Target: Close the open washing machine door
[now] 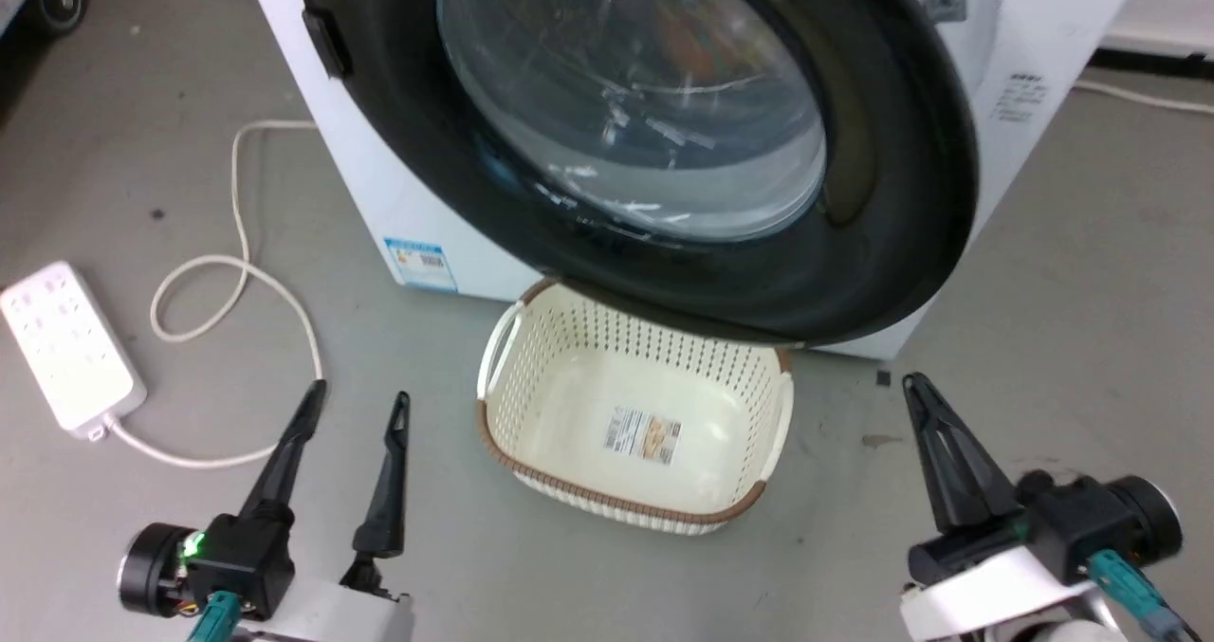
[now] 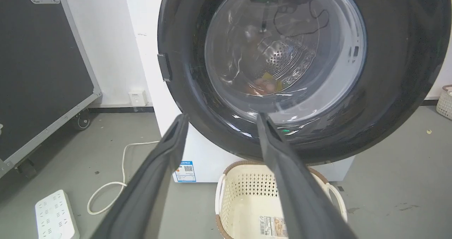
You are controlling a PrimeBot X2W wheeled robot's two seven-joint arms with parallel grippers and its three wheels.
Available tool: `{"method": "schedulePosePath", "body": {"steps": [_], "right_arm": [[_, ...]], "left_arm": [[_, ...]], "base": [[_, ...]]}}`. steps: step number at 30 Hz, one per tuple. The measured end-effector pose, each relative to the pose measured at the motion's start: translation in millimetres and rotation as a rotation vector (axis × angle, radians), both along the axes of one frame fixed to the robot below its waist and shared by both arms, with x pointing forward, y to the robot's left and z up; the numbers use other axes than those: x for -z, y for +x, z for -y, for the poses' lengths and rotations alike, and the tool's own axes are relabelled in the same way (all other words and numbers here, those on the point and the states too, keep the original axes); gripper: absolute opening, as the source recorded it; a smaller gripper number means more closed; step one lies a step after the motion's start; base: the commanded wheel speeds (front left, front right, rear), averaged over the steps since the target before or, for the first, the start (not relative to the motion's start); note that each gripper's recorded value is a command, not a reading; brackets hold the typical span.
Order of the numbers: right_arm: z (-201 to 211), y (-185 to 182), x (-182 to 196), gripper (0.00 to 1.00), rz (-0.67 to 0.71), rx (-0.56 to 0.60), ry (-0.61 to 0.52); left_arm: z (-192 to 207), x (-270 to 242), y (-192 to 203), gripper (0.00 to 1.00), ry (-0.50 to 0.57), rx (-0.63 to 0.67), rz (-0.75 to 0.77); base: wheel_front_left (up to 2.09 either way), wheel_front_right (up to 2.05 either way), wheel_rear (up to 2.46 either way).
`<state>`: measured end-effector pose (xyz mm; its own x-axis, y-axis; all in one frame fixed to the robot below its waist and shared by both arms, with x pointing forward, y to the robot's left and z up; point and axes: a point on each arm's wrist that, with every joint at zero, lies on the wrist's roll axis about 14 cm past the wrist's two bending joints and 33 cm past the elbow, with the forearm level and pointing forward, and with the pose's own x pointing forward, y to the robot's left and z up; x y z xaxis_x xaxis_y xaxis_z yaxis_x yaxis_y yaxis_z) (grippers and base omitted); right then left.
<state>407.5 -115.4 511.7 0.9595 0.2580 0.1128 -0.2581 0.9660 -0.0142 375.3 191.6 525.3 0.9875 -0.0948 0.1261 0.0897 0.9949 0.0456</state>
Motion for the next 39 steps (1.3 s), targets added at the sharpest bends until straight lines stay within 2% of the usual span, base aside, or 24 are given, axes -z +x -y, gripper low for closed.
{"method": "schedulePosePath", "body": {"steps": [5, 11, 17, 23, 27, 33, 39], "right_arm": [[-27.6, 18.1, 5.7, 0.0, 0.009, -0.08, -0.062], [-45.0, 69.7, 3.7, 0.0, 0.028, -0.155, -0.144], [-25.0, 127.7, 17.1, 0.0, -0.034, -0.128, -0.185], [-11.8, 168.6, 24.6, 0.0, -0.086, -0.07, -0.103], [-0.8, 191.3, 20.0, 0.0, -0.087, -0.03, -0.109], [11.6, 217.0, 7.6, 0.0, -0.073, 0.031, -0.092], [10.0, 219.3, 6.9, 0.0, -0.078, 0.042, -0.079]], "left_arm": [[0.8, 11.9, 7.4, 1.0, -0.018, 0.001, -0.033], [-3.9, 24.1, 21.8, 1.0, -0.029, -0.012, -0.062], [-11.2, 35.1, 32.1, 1.0, -0.033, -0.038, -0.088], [-22.9, 40.3, 37.6, 1.0, -0.07, -0.086, -0.096], [-26.4, 44.9, 38.1, 1.0, -0.065, -0.098, -0.109], [-28.5, 45.5, 42.2, 1.0, -0.065, -0.103, -0.107], [-30.4, 44.8, 42.9, 1.0, -0.071, -0.108, -0.105]], "base": [[0.0, 0.0, 0.0], [0.0, 0.0, 0.0], [0.0, 0.0, 0.0], [0.0, 0.0, 0.0], [0.0, 0.0, 0.0], [0.0, 0.0, 0.0], [0.0, 0.0, 0.0]]}}
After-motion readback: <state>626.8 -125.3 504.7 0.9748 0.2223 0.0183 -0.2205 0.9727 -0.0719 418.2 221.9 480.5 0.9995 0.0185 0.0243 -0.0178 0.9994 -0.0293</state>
